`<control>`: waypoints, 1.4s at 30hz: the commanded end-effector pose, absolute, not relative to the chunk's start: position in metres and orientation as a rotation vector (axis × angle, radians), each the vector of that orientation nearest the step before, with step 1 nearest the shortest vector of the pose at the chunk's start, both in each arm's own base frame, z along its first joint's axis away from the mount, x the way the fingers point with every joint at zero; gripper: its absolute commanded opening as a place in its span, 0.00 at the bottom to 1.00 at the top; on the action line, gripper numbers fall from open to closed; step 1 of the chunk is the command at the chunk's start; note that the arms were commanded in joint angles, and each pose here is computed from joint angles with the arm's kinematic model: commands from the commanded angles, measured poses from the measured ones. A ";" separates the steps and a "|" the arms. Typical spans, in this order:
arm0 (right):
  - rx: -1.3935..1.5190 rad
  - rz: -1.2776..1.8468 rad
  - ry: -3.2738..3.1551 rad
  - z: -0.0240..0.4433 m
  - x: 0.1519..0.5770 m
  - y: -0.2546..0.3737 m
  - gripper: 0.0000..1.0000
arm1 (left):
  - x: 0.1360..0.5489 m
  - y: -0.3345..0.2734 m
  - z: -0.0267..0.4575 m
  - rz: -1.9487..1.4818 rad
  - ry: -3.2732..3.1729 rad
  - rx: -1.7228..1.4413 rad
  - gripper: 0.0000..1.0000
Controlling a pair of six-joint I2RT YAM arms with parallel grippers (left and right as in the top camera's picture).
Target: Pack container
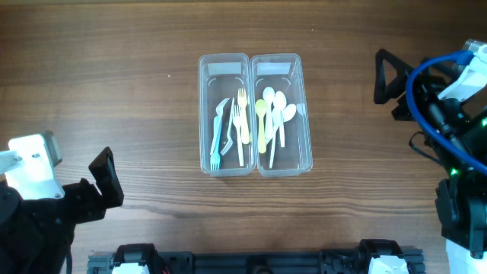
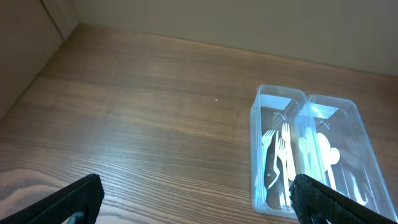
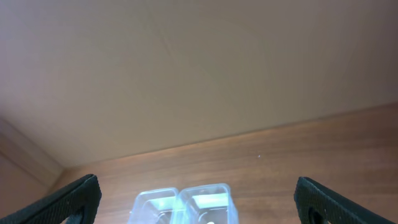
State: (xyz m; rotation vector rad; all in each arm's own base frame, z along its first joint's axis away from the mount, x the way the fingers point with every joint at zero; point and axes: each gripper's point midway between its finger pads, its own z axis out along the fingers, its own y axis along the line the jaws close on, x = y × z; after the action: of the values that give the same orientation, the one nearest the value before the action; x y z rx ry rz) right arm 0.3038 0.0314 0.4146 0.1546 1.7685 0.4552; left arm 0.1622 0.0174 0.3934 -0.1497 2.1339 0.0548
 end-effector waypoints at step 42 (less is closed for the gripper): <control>-0.301 -0.021 1.696 0.161 0.235 0.024 1.00 | 0.163 0.015 0.393 0.046 2.138 -0.125 1.00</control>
State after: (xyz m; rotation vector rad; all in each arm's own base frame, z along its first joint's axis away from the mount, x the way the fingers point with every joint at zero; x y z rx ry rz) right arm 0.2335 0.0316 0.1546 -0.3184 1.7219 0.0355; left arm 0.1626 0.0173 0.3924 -0.1489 2.1394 0.0546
